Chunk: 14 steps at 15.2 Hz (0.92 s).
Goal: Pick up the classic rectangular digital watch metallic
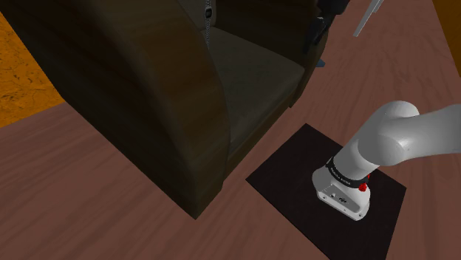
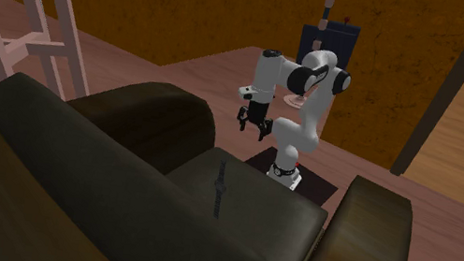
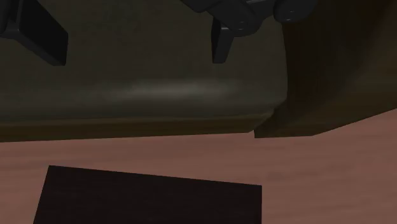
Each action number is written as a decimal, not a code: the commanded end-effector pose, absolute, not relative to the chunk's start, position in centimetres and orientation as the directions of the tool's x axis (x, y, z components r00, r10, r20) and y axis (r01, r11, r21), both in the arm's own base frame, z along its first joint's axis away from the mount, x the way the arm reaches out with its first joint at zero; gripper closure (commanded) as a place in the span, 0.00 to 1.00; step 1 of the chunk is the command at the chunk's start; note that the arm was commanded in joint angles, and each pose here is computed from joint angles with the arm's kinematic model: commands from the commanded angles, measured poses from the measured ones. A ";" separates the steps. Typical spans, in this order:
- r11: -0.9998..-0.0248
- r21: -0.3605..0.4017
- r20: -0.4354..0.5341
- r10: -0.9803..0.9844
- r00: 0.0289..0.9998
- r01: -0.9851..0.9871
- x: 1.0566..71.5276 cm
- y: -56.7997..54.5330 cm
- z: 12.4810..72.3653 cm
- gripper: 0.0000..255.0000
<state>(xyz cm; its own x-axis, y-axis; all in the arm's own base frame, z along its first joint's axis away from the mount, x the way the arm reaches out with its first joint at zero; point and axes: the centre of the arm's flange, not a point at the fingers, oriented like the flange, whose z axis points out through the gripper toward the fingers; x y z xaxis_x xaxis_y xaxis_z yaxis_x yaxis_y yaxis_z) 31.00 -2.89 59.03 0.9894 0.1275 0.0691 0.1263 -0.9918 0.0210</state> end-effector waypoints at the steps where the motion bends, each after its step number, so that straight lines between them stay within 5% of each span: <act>1: -0.992 0.021 0.069 0.127 0.989 0.126 31.0 -2.9 59.0 0.00; 14: -0.980 0.002 0.225 0.195 0.955 0.199 43.5 2.7 64.4 0.00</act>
